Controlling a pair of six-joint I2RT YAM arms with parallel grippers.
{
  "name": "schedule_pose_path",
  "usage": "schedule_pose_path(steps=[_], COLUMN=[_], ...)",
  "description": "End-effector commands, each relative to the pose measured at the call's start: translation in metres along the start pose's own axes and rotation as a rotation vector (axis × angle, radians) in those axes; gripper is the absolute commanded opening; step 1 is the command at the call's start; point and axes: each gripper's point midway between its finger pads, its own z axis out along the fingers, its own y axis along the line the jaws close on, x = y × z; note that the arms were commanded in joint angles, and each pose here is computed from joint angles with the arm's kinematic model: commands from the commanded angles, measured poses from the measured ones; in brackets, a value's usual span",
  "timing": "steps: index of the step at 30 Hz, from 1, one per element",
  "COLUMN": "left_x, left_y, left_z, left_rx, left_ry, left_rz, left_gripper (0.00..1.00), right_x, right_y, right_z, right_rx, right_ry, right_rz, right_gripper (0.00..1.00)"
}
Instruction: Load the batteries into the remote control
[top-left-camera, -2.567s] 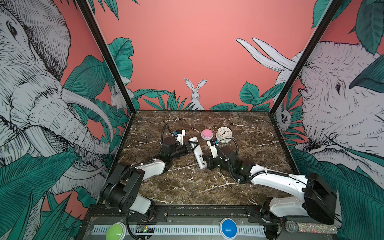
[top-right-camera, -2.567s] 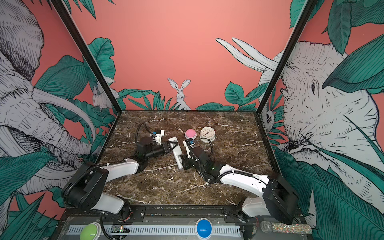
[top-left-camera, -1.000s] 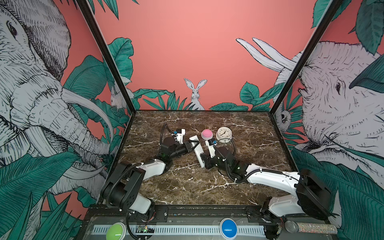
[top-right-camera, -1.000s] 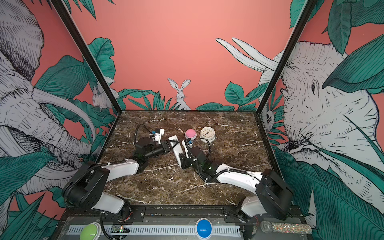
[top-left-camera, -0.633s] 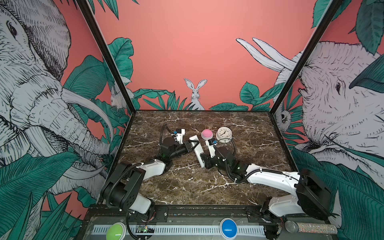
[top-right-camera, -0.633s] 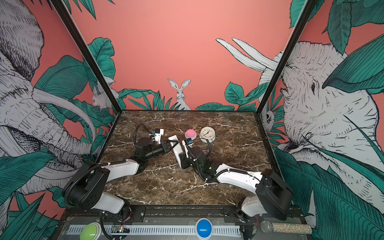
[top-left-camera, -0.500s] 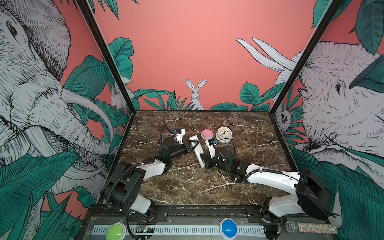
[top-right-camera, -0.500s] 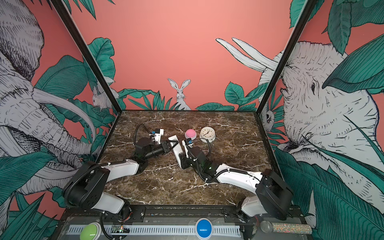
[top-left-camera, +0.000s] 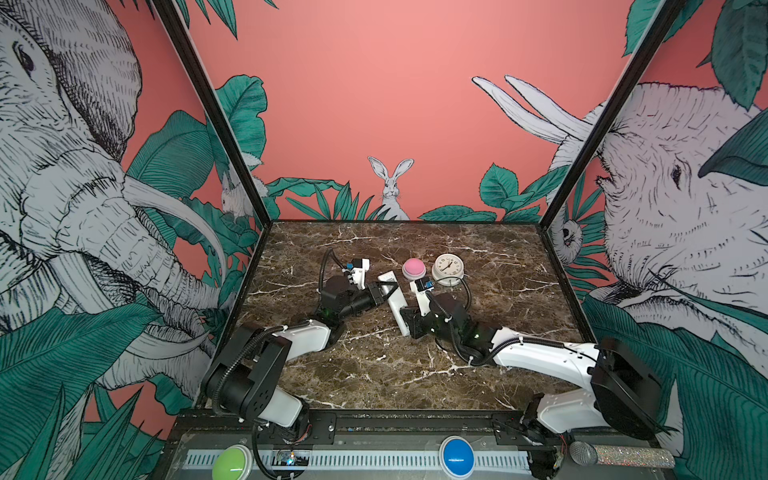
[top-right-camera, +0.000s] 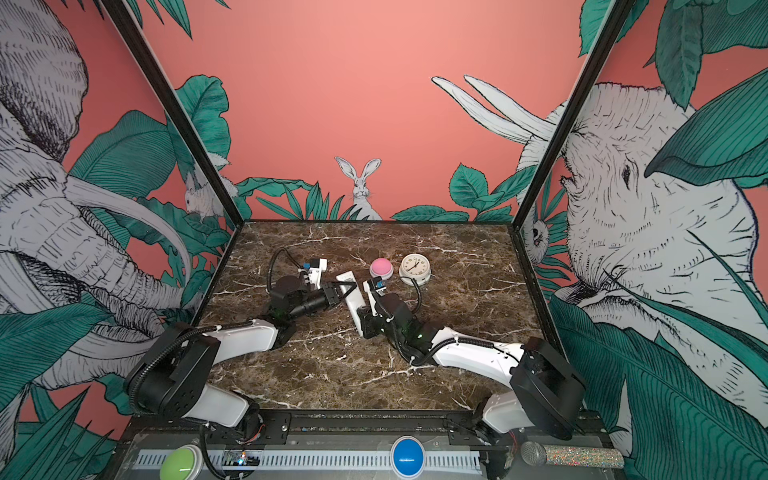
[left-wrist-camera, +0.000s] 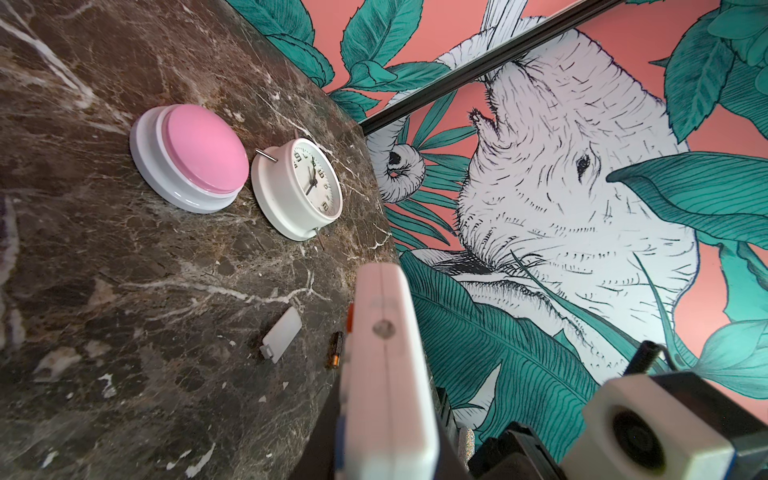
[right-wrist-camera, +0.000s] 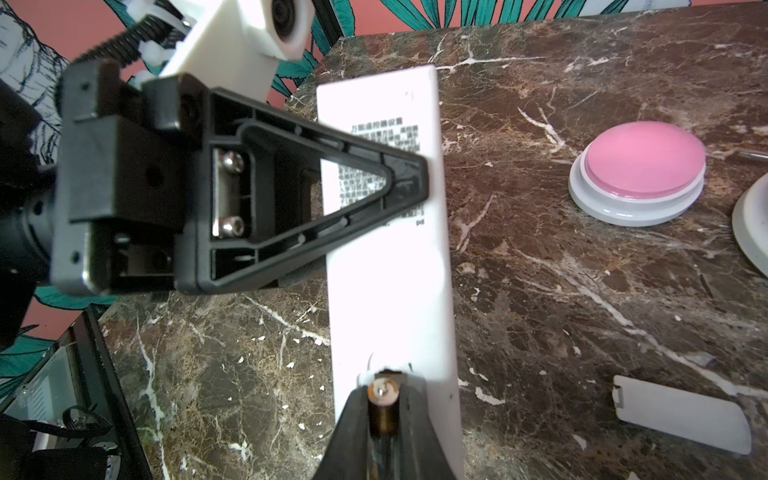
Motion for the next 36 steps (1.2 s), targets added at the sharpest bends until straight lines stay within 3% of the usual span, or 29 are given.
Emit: schedule_pose_path(steps=[1,12,30,36], left_x=[-0.011,-0.013,-0.011,-0.01], left_y=[-0.022,-0.024,-0.024,-0.024], left_z=[-0.003,-0.003,-0.004,-0.005], left_rx=[0.068,0.072,0.075,0.075], left_ry=[-0.038,-0.046,-0.04,-0.04], left_rz=[0.033,0.036,0.041,0.041], left_gripper=[0.0,0.0,0.0,0.0], right_x=[0.0,-0.004,-0.019,-0.016], right_y=[0.006,0.006,0.015,0.011], right_z=[0.003,0.0,-0.017,-0.025], right_rx=[-0.023,-0.015,-0.037,-0.013], right_ry=[0.0,-0.009,-0.034,0.005], right_rz=[0.004,0.0,-0.061,-0.115], right_gripper=[0.17,0.21,0.43,0.45])
